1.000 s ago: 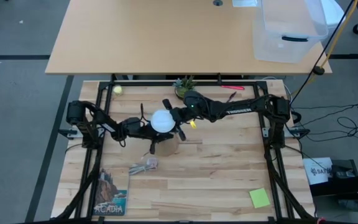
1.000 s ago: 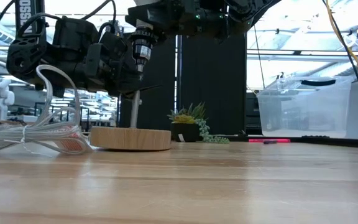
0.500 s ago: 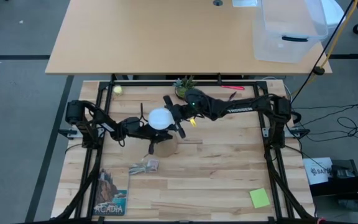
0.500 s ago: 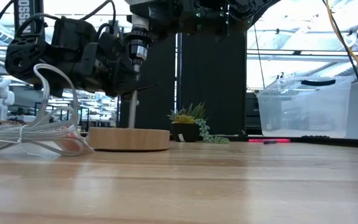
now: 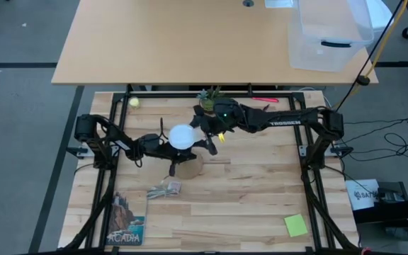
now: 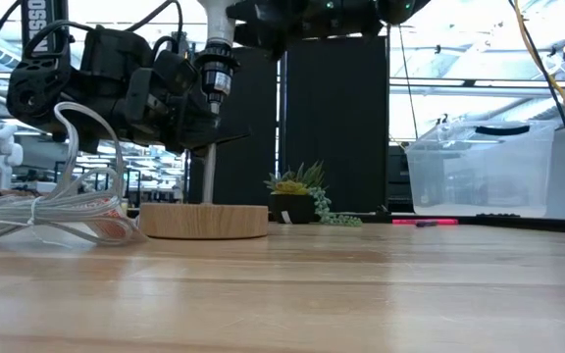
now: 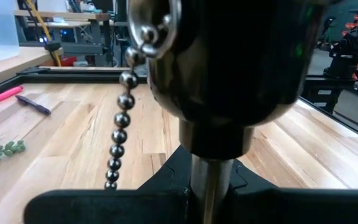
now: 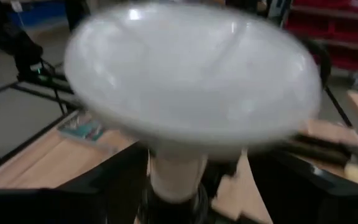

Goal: Screw lightbulb
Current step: Remove the lightbulb from the lamp

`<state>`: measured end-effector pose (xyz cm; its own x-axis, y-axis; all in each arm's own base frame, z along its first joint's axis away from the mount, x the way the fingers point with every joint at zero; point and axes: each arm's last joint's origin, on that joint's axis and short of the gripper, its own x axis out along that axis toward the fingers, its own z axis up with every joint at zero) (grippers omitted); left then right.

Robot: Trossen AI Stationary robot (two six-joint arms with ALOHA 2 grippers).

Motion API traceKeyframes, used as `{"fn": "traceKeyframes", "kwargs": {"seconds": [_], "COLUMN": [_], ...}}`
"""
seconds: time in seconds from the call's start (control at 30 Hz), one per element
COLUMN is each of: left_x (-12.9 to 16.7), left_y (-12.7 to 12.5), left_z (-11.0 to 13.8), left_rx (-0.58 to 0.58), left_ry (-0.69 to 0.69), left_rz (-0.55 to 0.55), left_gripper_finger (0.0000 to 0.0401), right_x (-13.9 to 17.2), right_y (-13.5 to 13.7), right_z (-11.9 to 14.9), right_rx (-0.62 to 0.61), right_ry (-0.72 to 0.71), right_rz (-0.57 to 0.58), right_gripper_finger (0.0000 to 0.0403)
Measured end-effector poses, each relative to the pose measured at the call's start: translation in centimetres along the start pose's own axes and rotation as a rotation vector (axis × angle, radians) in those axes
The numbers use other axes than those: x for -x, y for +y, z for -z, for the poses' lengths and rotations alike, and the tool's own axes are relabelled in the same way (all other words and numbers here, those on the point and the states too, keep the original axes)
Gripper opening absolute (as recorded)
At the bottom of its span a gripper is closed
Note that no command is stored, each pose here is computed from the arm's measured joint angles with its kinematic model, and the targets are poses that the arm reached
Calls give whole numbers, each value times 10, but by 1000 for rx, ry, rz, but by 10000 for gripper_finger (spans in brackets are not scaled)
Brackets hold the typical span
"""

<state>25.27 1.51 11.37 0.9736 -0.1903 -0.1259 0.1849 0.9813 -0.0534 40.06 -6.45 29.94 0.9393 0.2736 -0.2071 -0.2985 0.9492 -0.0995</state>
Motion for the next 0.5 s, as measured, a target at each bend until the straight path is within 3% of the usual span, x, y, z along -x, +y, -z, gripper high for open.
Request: {"fn": "traceKeyframes", "kwargs": {"seconds": [0.17, 0.33, 0.5], "left_x": [0, 0, 0], "left_y": [0, 1, 1], "left_z": [0, 0, 0], "left_rx": [0, -1, -1], "left_ry": [0, -1, -1], "left_rz": [-5, -13, -36], "left_gripper_finger": [22, 22, 22], "right_x": [6, 16, 36], "right_y": [5, 12, 25], "right_z": [8, 21, 33], "right_rx": [-36, -34, -69], "right_ry": [113, 162, 88], "right_rz": [17, 122, 232], "right_gripper_finger": [266, 265, 265]}}
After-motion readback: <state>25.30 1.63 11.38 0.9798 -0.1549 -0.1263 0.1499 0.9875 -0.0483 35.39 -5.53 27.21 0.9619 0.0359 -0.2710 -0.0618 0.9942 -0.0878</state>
